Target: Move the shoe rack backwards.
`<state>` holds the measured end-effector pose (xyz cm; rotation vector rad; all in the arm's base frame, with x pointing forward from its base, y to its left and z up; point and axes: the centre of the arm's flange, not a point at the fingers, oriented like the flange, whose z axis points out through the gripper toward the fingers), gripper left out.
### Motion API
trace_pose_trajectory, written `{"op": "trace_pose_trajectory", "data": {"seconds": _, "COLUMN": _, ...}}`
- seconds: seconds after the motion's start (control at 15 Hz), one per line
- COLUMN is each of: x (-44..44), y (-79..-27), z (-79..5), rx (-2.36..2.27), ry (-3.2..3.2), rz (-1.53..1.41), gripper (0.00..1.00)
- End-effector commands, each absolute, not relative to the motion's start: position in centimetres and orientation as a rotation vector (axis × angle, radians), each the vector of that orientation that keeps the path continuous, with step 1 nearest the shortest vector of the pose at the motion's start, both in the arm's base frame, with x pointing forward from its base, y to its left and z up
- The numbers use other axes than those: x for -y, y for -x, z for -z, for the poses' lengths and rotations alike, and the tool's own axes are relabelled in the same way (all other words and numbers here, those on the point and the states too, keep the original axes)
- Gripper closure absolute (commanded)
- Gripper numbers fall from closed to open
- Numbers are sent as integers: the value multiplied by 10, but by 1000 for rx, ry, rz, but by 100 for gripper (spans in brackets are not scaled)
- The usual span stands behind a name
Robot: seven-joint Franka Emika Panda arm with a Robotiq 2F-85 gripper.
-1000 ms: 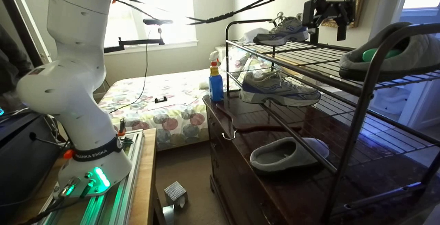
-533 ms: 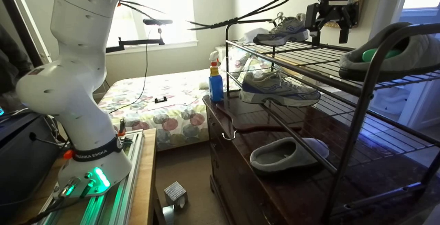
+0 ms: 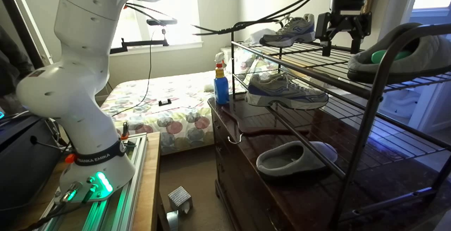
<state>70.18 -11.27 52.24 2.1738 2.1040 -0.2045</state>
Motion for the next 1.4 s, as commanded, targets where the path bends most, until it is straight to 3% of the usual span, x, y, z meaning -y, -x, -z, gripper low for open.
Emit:
{"op": "trace_pose_trajectory", "data": {"seconds": 0.0, "x": 124, "y": -718, "z": -502, "rx": -2086, "ry": -2172, "rz": 206, "gripper": 0}}
{"op": "trace_pose_trajectory", "data": {"seconds": 0.73, "x": 129, "y": -724, "z": -500, "rx": -2062, "ry": -2175, "rz": 212, "gripper": 0}}
{"op": "trace_pose_trajectory", "data": {"seconds": 0.8, "x": 129, "y": -725, "z": -502, "rx": -2060, "ry": -2173, "rz": 211, "gripper": 5}}
{"op": "trace_pose_trajectory", "data": {"seconds": 0.87, "x": 128, "y": -726, "z": -503, "rx": -2059, "ry": -2172, "rz": 208, "gripper": 26}}
{"op": "trace_pose_trajectory", "data": {"seconds": 1.0, "x": 126, "y": -727, "z": -506, "rx": -2057, "ry": -2167, "rz": 204, "gripper": 32}}
{"op": "trace_pose_trajectory", "data": {"seconds": 1.2, "x": 126, "y": -726, "z": -506, "rx": -2059, "ry": -2173, "rz": 213, "gripper": 55}}
{"op": "trace_pose_trajectory", "data": {"seconds": 1.33, "x": 126, "y": -727, "z": -506, "rx": -2059, "ry": -2172, "rz": 215, "gripper": 57}}
